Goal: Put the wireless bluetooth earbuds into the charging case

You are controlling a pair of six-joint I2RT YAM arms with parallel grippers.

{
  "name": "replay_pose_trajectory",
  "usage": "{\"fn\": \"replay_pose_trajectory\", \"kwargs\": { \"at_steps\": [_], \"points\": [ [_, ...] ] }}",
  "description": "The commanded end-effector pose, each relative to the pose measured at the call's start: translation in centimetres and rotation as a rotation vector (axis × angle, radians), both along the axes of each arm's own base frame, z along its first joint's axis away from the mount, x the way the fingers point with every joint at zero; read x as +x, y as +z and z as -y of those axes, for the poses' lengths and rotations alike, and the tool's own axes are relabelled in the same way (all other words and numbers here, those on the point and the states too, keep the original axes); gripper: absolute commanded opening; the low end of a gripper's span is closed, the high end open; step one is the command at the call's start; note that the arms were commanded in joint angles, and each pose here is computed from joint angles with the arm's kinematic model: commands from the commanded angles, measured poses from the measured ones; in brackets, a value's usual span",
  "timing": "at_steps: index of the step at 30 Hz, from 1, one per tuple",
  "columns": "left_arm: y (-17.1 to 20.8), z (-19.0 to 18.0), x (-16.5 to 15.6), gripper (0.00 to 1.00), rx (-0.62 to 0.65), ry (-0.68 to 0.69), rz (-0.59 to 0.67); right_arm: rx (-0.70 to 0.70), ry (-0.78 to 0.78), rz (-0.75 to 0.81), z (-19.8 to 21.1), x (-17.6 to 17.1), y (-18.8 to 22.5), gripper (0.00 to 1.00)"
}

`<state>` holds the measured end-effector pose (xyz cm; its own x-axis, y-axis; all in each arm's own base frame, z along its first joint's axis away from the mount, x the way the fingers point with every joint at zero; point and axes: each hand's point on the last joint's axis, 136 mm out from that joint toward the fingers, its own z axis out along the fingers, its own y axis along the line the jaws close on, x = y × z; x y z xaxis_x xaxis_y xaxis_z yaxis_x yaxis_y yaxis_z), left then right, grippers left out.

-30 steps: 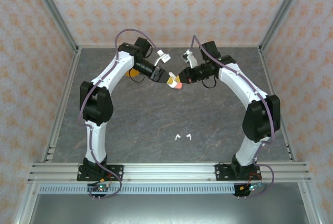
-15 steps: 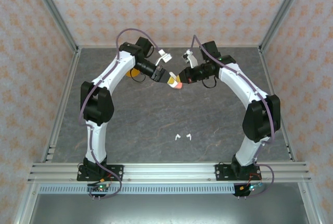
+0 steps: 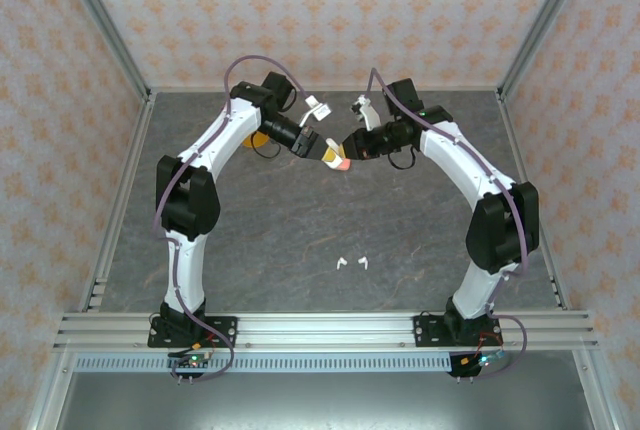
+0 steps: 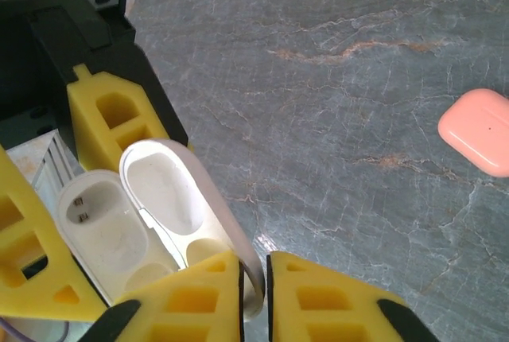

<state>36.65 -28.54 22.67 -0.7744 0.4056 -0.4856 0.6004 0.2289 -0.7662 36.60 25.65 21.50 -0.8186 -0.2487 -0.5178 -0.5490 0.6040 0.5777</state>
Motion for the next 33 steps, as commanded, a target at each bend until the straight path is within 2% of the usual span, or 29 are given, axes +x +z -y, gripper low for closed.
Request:
{"fn": "replay_pose_trajectory", "kwargs": {
  "at_steps": [1,4,7,11,15,18,25,33],
  "points": [
    [1.2,-0.4,-0.1,0.00,-0.007,0.007,0.046,-0.007,-0.089,0.123,1.3,0.8,3.8,0.33],
    [1.7,-0.9,0.6,0.00,0.006,0.054,0.101,-0.045,-0.181,0.148,2.8,0.6,5.1,0.48],
    [2.5,-1.6,1.4,0.00,0.043,0.139,0.191,-0.086,-0.296,0.143,4.6,0.1,5.1,0.57],
    [3.9,-2.7,2.5,0.00,0.080,0.287,0.329,-0.107,-0.399,0.068,6.2,-1.4,3.0,0.59],
    [4.4,-4.2,3.9,0.00,0.128,0.462,0.446,-0.134,-0.460,-0.037,6.8,-3.7,-0.7,0.59],
    [5.2,-5.7,4.7,0.00,0.140,0.598,0.521,-0.222,-0.470,-0.087,6.3,-5.8,-4.0,0.59],
    [7.7,-8.8,5.2,0.00,0.100,0.861,0.668,-0.395,-0.539,-0.174,5.7,-10.1,-10.0,0.57],
    [9.2,-11.9,5.0,0.00,0.032,1.109,0.836,-0.487,-0.599,-0.204,2.8,-13.6,-12.9,0.56]
  ]
}}
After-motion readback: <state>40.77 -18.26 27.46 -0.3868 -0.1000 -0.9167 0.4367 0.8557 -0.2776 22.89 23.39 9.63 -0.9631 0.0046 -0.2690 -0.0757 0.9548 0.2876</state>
